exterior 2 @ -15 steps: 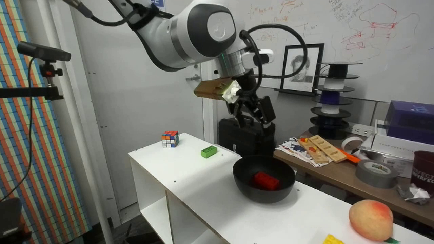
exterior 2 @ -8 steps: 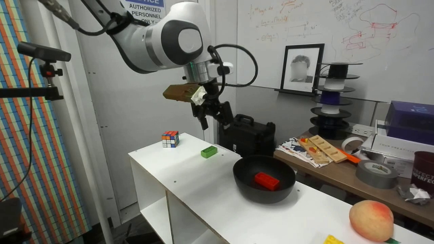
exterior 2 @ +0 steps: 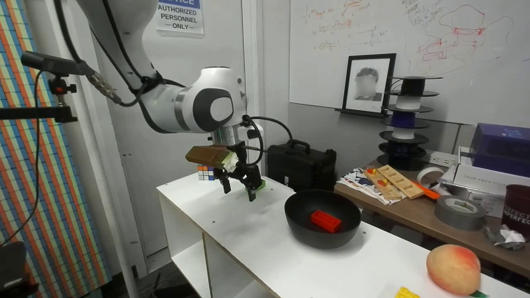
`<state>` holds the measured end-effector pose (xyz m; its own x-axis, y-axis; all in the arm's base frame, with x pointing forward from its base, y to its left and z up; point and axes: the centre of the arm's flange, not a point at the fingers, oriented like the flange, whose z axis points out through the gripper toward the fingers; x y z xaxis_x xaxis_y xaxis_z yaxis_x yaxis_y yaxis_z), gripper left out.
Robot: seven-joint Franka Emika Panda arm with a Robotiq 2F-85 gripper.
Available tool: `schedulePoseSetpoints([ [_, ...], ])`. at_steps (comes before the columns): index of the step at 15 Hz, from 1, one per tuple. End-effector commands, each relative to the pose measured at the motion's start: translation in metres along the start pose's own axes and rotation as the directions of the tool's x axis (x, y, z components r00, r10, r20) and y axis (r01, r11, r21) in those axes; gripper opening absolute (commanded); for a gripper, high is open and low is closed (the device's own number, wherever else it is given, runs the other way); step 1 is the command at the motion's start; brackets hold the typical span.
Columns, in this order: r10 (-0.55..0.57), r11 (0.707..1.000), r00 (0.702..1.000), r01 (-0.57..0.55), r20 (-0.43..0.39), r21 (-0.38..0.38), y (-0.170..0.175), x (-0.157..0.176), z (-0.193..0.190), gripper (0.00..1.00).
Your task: Pick up the green, orange, blue and yellow objects from the table and put them in the bowl
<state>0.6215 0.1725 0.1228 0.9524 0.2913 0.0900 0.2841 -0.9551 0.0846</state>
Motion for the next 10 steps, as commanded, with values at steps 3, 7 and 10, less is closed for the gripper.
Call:
schedulePoseSetpoints([
  [3,-0.066,0.998,0.991,0.066,-0.117,-0.004,-0.029,0.045,0.011,1.00],
  [7,-0.058,0.998,0.982,0.057,-0.181,-0.009,-0.031,0.063,0.016,1.00],
  [10,-0.051,0.999,0.979,0.049,-0.199,-0.013,-0.025,0.071,0.021,1.00],
])
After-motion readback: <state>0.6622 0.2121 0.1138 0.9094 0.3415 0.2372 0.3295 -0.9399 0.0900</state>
